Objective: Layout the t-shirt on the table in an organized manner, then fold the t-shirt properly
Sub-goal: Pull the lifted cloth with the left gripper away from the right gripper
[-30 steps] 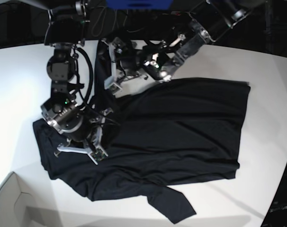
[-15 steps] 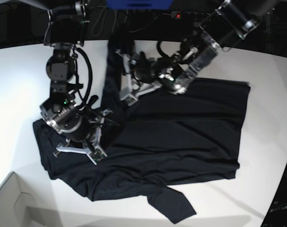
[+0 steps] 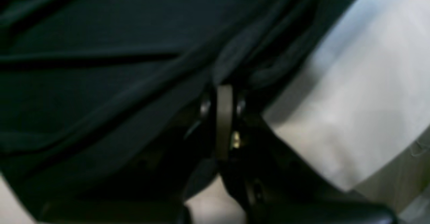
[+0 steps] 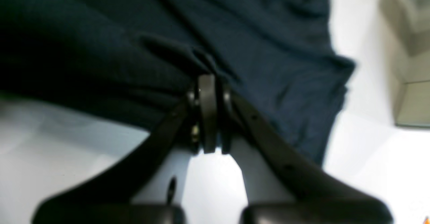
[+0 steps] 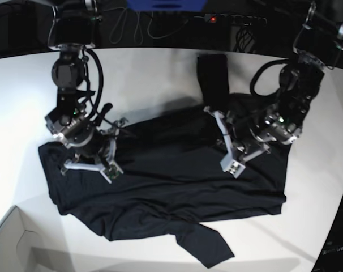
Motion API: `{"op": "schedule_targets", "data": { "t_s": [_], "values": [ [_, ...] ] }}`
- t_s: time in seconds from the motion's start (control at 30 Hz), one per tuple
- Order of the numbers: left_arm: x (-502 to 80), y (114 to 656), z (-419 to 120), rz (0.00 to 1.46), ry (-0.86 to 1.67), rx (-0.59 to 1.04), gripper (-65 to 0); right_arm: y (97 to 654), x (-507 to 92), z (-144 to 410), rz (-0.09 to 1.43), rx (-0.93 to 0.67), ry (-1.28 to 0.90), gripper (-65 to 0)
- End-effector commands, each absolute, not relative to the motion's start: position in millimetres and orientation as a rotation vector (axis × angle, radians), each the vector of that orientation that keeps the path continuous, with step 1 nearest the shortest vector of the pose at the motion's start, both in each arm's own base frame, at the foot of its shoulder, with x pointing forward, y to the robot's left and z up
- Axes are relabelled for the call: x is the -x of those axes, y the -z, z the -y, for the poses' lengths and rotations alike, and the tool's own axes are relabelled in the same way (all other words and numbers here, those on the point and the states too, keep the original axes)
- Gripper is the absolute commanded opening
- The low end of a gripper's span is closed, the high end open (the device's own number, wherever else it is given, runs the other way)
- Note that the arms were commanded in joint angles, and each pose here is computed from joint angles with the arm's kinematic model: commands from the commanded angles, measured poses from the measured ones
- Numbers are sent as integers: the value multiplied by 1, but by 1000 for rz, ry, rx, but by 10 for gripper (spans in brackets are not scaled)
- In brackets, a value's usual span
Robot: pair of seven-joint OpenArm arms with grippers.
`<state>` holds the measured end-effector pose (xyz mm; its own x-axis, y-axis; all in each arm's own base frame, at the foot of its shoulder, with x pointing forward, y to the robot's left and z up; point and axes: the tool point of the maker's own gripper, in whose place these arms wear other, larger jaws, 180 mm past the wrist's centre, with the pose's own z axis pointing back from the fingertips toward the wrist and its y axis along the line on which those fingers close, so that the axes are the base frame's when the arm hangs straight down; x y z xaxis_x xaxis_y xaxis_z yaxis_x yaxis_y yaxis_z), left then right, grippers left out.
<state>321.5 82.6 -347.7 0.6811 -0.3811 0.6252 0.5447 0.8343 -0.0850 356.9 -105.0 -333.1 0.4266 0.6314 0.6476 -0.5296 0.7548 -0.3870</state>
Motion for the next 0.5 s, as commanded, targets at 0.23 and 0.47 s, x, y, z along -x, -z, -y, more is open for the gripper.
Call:
{"op": "schedule_targets", "data": {
  "t_s": [0.23,0.47],
  "values": [
    [-361,306,-106,767,489,221,-650,350,-334,104,834,107,-727,-650],
    [-362,314,-99,744,471,244,-650,367,-294,123,762,128,-724,-650]
  ]
}}
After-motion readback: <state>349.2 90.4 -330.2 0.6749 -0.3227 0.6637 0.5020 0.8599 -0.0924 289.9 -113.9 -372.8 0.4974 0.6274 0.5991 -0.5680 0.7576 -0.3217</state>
